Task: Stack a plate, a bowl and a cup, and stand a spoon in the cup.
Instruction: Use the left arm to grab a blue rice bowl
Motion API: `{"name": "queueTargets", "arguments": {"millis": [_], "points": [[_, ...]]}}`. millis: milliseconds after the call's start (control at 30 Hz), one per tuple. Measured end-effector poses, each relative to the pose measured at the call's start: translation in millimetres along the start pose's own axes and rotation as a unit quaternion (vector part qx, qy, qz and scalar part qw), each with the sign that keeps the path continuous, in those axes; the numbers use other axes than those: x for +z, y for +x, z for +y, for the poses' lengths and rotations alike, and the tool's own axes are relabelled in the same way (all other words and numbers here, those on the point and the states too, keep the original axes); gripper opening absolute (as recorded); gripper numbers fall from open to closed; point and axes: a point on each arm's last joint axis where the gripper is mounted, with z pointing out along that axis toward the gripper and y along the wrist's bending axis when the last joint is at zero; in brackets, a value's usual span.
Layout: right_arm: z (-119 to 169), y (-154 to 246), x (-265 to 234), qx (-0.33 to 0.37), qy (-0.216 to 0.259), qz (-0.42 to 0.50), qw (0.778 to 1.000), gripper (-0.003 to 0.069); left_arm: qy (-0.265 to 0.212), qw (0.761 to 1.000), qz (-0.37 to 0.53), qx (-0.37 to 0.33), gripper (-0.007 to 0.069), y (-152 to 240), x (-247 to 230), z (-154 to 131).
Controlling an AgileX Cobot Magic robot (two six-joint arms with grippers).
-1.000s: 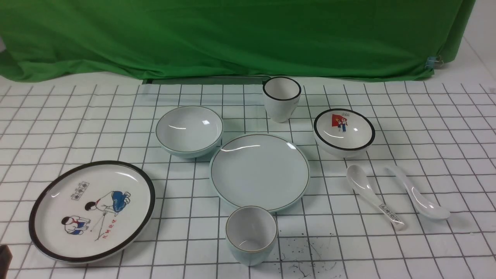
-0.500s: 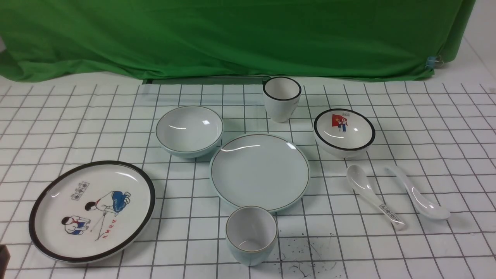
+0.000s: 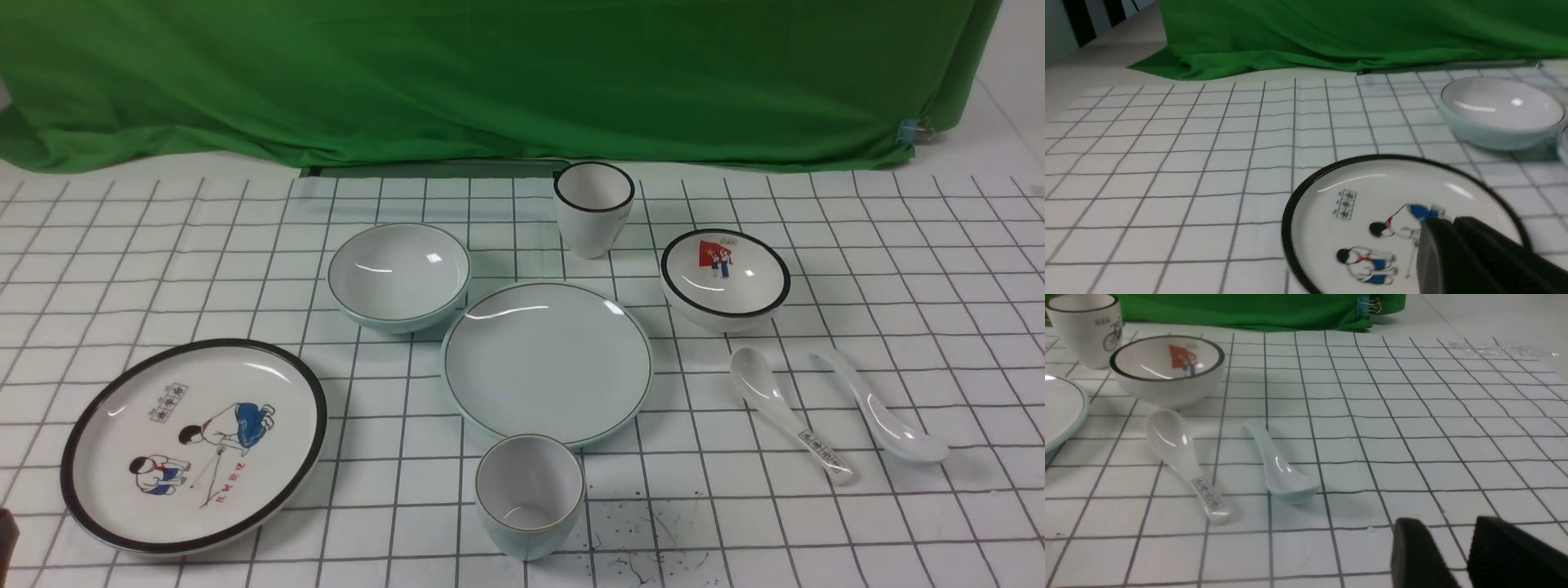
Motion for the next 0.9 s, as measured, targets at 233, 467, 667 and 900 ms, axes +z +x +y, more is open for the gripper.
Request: {"name": "queueTargets", "arguments": {"millis": [233,467,667,900], "points": [[4,0,0,0.352,-0.02,0.007,0.936,0.0242,0.051,0.874,-0.016,-0.484,-0.0027,-7,-1,-7],[5,0,0,0.522,-0.023,0.014,0.853,0.0242,0.046,0.875,-0.023,-0.481,-0.0027,-8,0,-5],[5,0,0,0.457,-0.025,0.01,0.889,0.0242,0.046,0.873,-0.03,-0.485,-0.0027,-10,-1,-5],[7,-32,-9,0.289,-0.07,-0.012,0.955,0.0135,0.095,0.946,-0.029,-0.308,-0.0027,-81,-24,-18]]}}
